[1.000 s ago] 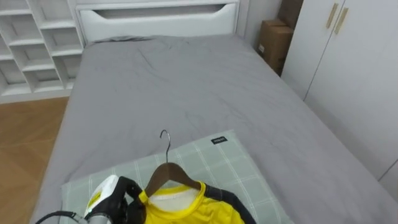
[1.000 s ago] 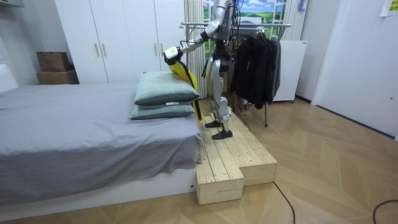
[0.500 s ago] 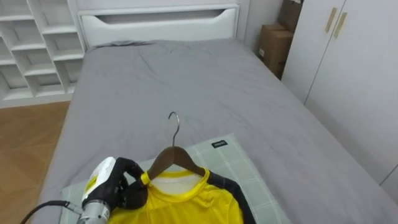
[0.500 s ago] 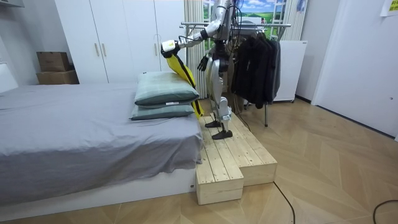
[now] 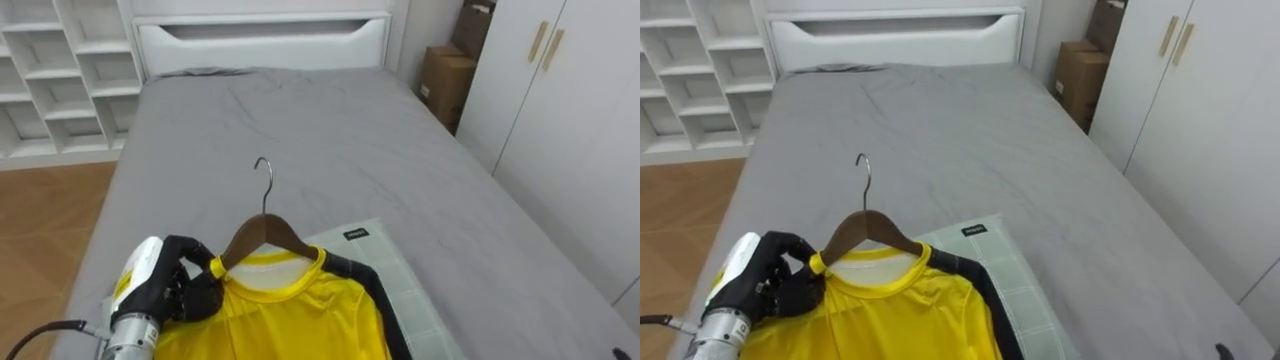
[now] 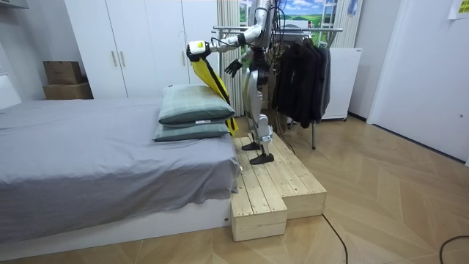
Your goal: Hang clothes
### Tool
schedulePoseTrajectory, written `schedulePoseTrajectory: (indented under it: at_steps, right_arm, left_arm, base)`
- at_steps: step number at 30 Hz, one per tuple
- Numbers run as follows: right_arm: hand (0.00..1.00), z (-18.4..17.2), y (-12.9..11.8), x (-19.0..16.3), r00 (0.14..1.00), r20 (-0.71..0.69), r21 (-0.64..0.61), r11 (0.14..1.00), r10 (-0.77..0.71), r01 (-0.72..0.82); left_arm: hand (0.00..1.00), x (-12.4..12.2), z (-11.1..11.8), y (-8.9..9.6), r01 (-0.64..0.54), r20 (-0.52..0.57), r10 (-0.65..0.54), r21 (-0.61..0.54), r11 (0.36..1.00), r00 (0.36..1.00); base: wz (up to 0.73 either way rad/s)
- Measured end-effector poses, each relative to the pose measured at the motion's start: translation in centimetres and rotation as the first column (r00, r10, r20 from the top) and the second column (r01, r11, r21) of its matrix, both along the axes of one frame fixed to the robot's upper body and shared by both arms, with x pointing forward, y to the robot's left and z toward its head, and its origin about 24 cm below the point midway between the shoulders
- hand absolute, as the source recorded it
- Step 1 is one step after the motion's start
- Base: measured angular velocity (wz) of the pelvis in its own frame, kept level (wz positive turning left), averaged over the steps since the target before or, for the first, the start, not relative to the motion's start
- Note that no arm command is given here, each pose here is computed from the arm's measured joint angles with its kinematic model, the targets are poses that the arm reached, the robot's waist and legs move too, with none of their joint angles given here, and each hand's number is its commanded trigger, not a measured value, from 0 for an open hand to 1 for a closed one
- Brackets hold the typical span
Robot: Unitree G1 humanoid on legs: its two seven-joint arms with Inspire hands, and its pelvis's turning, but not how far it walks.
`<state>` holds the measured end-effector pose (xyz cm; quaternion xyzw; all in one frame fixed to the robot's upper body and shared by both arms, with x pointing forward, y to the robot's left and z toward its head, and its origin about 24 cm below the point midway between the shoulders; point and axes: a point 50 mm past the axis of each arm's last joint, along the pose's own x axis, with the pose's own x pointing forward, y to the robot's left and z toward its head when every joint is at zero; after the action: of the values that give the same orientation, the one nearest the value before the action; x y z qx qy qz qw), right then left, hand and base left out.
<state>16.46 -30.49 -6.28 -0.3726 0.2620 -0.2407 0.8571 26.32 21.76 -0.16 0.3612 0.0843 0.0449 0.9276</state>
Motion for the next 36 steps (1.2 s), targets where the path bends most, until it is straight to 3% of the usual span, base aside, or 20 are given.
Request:
schedulePoseTrajectory:
  at_steps: [11,20,36]
  right_arm:
    - [0.0,5.7,1.5,3.8,0.963,0.244,-0.097,0.991,0.114,-0.093]
    - [0.0,8.3,3.3,5.5,0.921,0.296,-0.187,0.961,0.255,-0.206]
    - [0.0,11.2,5.3,8.9,0.859,0.311,-0.208,0.912,0.405,-0.355]
  left_arm:
    - [1.0,0.3,1.5,-0.5,-0.001,0.047,0.001,-0.003,1.0,0.999]
    - [1.0,0.3,2.1,-0.8,0.011,0.073,-0.011,0.008,1.0,0.997]
    - [1.0,0.5,3.9,-1.5,0.047,0.146,-0.047,0.002,0.999,0.988]
  base:
    - [-0.04]
    - [-0.01]
    - [0.02]
